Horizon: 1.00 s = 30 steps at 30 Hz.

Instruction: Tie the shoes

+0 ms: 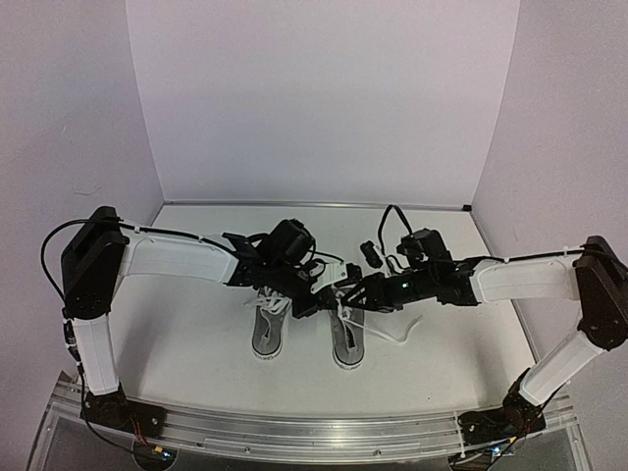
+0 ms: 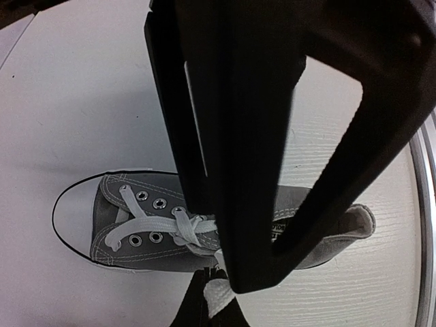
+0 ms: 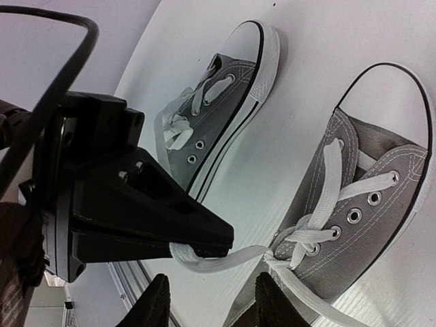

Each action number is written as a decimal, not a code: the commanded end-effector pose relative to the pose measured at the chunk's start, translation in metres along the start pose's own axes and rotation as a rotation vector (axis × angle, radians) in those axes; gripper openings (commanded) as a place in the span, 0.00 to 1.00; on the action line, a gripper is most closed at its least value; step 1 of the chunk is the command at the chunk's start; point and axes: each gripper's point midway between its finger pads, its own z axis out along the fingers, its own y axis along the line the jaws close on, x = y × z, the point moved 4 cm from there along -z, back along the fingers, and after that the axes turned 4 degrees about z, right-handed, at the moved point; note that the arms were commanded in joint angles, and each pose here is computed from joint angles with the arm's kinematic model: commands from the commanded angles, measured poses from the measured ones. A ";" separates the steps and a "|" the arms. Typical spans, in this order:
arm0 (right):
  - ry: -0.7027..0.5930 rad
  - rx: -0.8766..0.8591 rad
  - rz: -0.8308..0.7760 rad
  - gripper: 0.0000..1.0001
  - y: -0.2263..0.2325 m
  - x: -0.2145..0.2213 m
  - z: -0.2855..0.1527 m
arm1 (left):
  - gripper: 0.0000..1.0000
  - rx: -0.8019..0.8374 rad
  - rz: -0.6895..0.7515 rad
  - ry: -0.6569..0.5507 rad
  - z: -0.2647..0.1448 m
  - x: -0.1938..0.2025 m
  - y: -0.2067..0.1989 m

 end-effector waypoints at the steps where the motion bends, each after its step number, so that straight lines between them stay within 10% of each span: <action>1: -0.034 -0.071 -0.019 0.39 0.015 -0.010 0.006 | 0.00 -0.007 0.013 -0.067 -0.005 -0.021 0.002; 11: -0.014 -0.090 0.006 0.31 0.009 -0.006 0.018 | 0.00 -0.004 0.020 -0.064 -0.003 -0.021 0.000; 17: -0.011 -0.089 0.006 0.00 0.008 -0.004 0.018 | 0.01 -0.003 0.017 -0.058 -0.002 -0.019 -0.001; 25: -0.073 -0.059 0.002 0.00 0.009 -0.002 -0.001 | 0.42 -0.082 -0.054 -0.044 -0.023 0.000 0.000; 30: -0.112 -0.039 0.005 0.00 0.009 -0.002 -0.011 | 0.45 -0.109 -0.081 -0.096 -0.030 0.004 -0.002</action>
